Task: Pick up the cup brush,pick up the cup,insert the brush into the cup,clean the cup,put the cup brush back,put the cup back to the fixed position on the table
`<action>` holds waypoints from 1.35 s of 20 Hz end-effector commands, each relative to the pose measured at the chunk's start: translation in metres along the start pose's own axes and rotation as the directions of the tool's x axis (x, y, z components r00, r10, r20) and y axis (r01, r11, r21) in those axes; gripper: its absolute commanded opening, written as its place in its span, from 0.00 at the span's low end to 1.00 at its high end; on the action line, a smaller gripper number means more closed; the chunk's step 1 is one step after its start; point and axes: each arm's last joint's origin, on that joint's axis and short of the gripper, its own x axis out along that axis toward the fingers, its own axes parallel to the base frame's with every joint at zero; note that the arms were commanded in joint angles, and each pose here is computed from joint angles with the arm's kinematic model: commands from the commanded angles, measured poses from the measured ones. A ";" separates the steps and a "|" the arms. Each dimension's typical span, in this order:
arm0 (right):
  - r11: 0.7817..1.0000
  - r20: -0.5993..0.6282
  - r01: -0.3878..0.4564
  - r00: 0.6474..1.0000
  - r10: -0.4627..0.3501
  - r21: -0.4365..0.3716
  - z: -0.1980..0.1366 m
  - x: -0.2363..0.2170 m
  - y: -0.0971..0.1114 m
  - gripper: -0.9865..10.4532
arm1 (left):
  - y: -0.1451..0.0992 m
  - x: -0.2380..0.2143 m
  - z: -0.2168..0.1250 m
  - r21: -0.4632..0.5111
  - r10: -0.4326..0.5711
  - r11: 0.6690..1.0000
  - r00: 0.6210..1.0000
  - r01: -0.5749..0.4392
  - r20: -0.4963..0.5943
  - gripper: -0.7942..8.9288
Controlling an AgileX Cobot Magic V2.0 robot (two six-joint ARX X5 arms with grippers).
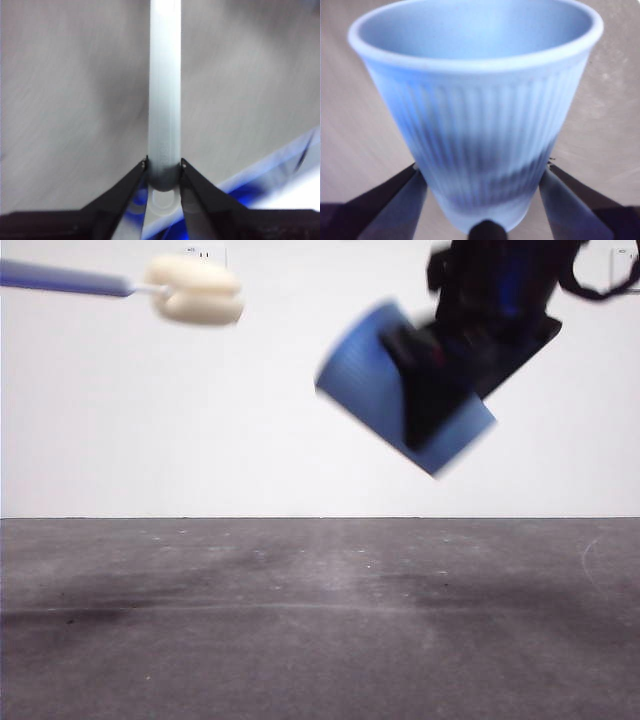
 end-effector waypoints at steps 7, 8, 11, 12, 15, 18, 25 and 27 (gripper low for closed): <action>0.843 0.381 -0.197 0.924 -0.010 0.500 -0.001 -0.086 -0.036 0.07 | -0.014 0.098 0.005 -0.288 -0.032 0.956 0.998 0.048 0.060 0.07; 0.837 0.410 -0.208 0.912 -0.021 0.505 -0.004 -0.096 -0.040 0.07 | -0.015 0.113 0.009 -0.298 -0.025 0.954 0.999 0.036 0.038 0.07; 0.825 0.465 -0.230 0.884 -0.045 0.516 -0.016 -0.120 -0.049 0.07 | -0.014 0.152 0.009 -0.314 0.002 0.949 0.998 -0.024 -0.070 0.07; 0.824 0.471 -0.233 0.881 -0.047 0.517 -0.021 -0.126 -0.051 0.07 | -0.015 0.162 0.008 -0.310 0.008 0.950 0.995 -0.038 -0.097 0.07; 0.822 0.478 -0.234 0.877 -0.052 0.519 -0.034 -0.140 -0.055 0.07 | -0.018 0.187 0.006 -0.332 0.017 0.942 0.992 -0.058 -0.126 0.07; 0.827 0.457 -0.226 0.888 -0.042 0.515 -0.043 -0.145 -0.056 0.07 | -0.019 0.200 0.008 -0.401 0.051 0.912 0.994 -0.086 -0.096 0.07; 0.833 0.432 -0.216 0.901 -0.031 0.510 -0.052 -0.149 -0.056 0.07 | -0.017 0.217 0.003 -0.403 0.094 0.905 0.987 -0.138 -0.128 0.07; 0.833 0.431 -0.216 0.902 -0.030 0.510 -0.052 -0.149 -0.056 0.07 | -0.016 0.222 0.000 -0.381 0.112 0.911 0.983 -0.160 -0.145 0.07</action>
